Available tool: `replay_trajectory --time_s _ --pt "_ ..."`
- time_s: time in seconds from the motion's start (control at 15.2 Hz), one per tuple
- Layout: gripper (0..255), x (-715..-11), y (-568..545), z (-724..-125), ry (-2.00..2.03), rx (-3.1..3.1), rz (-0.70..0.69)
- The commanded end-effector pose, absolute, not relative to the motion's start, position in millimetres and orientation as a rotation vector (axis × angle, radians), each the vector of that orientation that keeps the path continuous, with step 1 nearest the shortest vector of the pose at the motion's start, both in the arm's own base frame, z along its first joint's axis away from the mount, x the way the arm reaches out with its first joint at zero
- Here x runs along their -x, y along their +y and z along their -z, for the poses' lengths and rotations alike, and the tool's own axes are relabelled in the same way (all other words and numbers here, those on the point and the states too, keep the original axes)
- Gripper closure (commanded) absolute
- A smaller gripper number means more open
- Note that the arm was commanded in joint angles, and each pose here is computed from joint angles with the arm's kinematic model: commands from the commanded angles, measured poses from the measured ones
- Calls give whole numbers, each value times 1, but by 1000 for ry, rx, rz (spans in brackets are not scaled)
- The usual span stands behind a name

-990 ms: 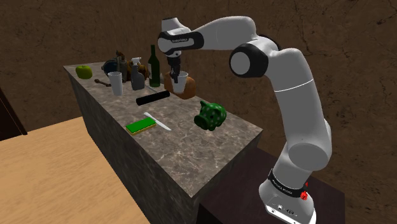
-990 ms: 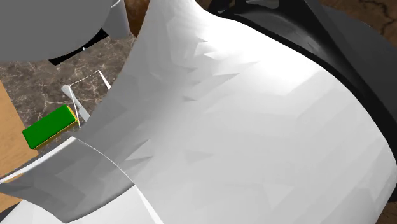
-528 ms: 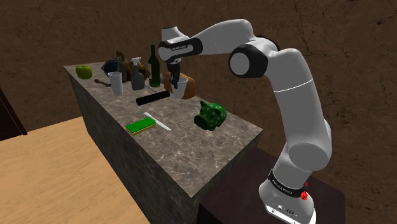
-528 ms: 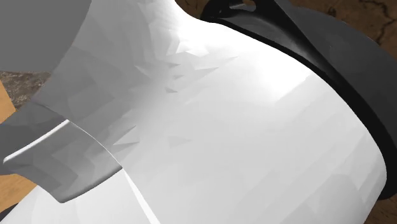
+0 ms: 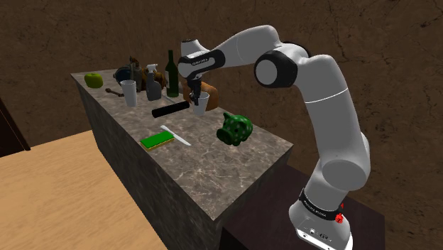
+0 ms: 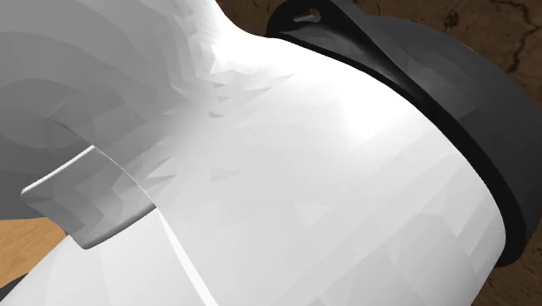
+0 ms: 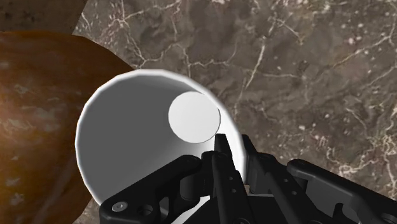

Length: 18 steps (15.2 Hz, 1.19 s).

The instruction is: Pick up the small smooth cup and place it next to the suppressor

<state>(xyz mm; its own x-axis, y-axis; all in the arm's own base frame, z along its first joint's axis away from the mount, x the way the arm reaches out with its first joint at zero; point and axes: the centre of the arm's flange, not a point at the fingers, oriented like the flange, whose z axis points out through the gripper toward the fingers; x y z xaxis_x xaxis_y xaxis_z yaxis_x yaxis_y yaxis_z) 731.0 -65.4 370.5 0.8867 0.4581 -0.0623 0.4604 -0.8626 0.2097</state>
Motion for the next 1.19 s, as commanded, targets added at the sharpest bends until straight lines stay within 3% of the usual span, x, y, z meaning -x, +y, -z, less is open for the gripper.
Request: replay_trajectory --time_s 0.0,0.33,0.4,0.73,1.12 --pt "255 -732 -65 -369 699 -2836 14" --pt "255 -732 -65 -369 699 -2836 14" --pt "0 -732 -65 -369 699 -2836 14" --pt "0 -732 -65 -369 699 -2836 14" --pt "0 -730 -55 -417 699 -2836 14"
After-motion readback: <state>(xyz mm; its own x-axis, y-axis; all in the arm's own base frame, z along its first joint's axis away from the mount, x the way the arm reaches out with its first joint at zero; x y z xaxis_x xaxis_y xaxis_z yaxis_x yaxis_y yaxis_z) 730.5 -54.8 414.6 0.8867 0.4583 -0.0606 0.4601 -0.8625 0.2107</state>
